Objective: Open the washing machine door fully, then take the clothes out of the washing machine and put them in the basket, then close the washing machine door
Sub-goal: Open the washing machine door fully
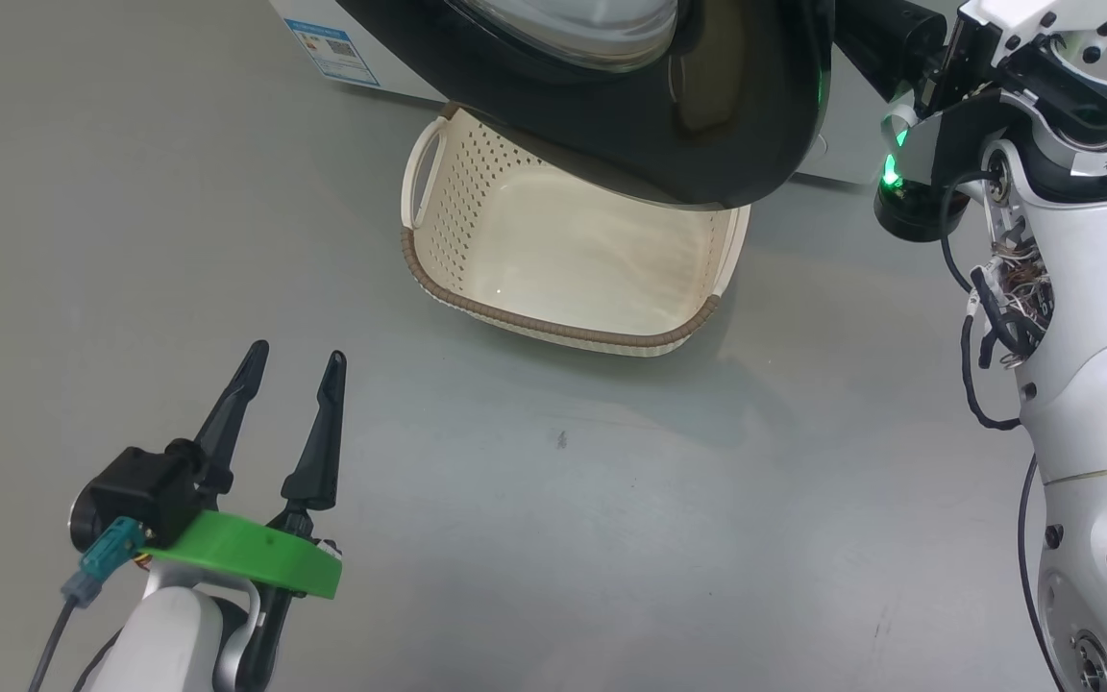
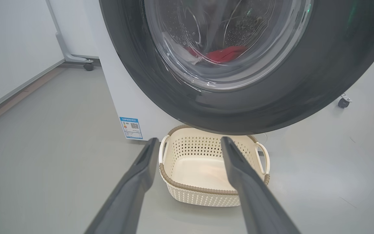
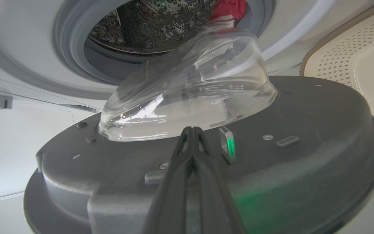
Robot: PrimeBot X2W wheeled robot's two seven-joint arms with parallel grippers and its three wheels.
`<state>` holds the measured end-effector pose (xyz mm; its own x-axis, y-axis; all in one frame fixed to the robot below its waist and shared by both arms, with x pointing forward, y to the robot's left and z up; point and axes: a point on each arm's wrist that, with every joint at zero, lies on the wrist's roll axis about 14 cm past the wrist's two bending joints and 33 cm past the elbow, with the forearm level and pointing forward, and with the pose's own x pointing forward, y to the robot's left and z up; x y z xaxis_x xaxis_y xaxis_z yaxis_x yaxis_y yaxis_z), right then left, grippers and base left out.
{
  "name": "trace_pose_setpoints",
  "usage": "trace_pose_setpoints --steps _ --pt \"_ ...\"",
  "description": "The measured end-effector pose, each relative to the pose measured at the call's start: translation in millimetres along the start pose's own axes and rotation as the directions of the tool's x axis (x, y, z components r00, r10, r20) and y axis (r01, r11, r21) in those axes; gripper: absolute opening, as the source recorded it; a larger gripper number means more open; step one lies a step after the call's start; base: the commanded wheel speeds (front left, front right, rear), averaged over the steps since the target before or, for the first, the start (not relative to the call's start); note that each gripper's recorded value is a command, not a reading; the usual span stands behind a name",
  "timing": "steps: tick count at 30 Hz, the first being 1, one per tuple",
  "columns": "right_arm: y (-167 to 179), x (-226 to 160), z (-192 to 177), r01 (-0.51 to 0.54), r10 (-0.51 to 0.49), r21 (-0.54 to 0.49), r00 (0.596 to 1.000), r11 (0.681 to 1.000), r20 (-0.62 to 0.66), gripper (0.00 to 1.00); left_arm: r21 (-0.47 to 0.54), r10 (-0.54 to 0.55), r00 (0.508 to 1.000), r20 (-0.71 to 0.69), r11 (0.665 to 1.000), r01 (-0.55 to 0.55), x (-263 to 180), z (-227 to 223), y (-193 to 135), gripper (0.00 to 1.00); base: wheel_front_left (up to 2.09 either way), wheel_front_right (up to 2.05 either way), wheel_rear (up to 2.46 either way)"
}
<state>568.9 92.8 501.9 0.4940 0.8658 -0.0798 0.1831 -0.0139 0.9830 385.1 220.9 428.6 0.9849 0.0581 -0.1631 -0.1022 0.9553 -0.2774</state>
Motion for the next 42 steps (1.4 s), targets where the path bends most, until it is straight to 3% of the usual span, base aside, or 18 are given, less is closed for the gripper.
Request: trace_pose_setpoints --steps 42 --pt "-14.5 -11.7 -84.0 0.063 -0.052 0.037 0.967 0.997 -0.250 0.00 0.000 -0.029 0.998 0.059 1.000 0.029 -7.5 19.6 -9.4 1.00 0.00 0.00 0.00"
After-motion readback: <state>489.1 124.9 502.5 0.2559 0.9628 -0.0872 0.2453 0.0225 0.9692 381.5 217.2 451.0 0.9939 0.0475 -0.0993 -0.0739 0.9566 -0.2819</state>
